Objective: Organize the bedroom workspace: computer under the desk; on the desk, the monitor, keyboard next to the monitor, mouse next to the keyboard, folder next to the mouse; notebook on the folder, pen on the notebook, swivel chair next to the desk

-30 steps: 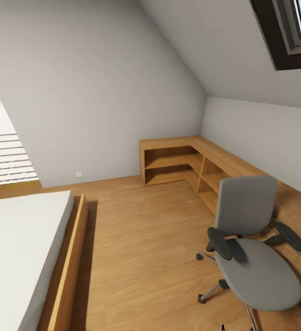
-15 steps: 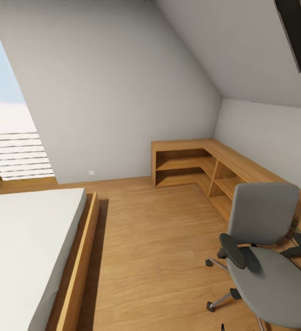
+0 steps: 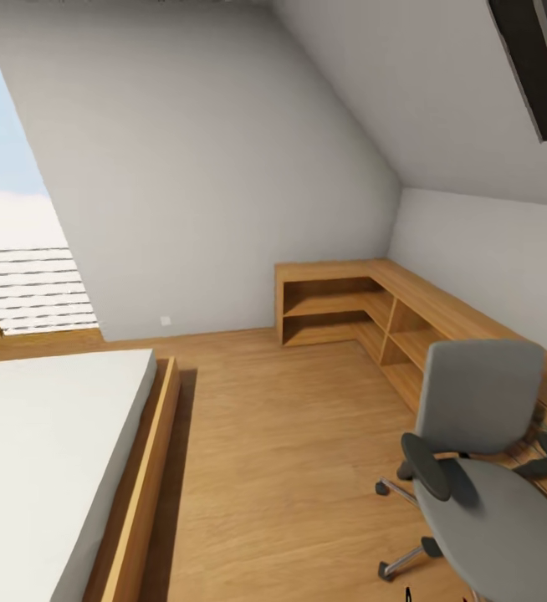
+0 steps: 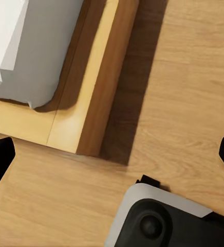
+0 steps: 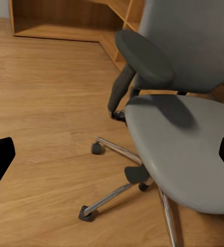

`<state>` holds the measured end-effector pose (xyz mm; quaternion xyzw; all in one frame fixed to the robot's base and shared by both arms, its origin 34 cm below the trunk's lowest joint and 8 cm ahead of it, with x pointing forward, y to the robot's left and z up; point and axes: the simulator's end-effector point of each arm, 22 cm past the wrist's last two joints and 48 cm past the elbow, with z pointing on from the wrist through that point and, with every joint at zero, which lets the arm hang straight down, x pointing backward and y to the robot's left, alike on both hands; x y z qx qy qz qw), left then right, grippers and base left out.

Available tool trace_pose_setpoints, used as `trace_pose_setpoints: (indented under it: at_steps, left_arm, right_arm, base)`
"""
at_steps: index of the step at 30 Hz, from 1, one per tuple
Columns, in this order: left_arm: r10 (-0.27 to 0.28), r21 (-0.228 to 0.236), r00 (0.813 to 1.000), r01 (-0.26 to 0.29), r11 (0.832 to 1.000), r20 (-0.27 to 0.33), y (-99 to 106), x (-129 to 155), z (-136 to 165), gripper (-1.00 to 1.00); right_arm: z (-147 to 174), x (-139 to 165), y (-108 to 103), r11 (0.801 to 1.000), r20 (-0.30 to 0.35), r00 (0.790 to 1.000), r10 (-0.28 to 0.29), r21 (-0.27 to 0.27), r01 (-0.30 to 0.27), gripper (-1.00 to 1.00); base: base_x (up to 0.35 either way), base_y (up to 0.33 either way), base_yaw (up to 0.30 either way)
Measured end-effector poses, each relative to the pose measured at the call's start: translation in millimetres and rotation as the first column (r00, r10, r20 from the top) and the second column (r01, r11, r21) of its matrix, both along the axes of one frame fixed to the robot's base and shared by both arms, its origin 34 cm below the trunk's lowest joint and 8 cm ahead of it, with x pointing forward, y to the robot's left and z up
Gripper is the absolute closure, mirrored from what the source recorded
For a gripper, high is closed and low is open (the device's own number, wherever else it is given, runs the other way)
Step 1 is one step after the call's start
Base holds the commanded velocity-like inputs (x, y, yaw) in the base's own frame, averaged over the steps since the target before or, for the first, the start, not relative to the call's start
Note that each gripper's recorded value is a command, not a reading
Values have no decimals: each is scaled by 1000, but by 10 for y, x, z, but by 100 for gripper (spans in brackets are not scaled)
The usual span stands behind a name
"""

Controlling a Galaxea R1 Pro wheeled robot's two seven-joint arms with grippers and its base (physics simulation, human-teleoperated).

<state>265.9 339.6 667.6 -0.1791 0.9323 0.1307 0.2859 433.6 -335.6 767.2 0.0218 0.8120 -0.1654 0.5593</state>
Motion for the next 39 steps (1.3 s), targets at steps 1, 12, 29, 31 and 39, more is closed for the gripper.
trace_pose_setpoints:
  at_steps: [1, 12, 29, 31, 39]
  left_arm:
    - [0, 0, 1000, 0, 1000, 2, 0, 5, 3, -100]
    - [-2, -3, 1000, 2, 1000, 15, -8, 49, 21, -100]
    - [-2, -3, 1000, 2, 1000, 16, -7, 52, 23, -100]
    - [-2, -3, 1000, 2, 1000, 16, -8, 52, 23, -100]
    - [-3, -4, 1000, 3, 1000, 16, -9, 53, 22, -100]
  right_arm:
    - [6, 3, -1, 1000, 2, 1000, 0, 0, 0, -100]
    - [47, 34, 5, 1000, 15, 1000, -2, 3, 2, -100]
    - [50, 38, 5, 1000, 17, 1000, -6, 5, 6, -100]
    - [49, 36, 4, 1000, 17, 1000, -6, 5, 6, -100]
    - [49, 37, 6, 1000, 16, 1000, -5, 5, 5, -100]
  base:
    - [284, 0, 0]
    - [318, 0, 0]
    - [332, 0, 84]
    - [333, 0, 256]
    - [333, 0, 123]
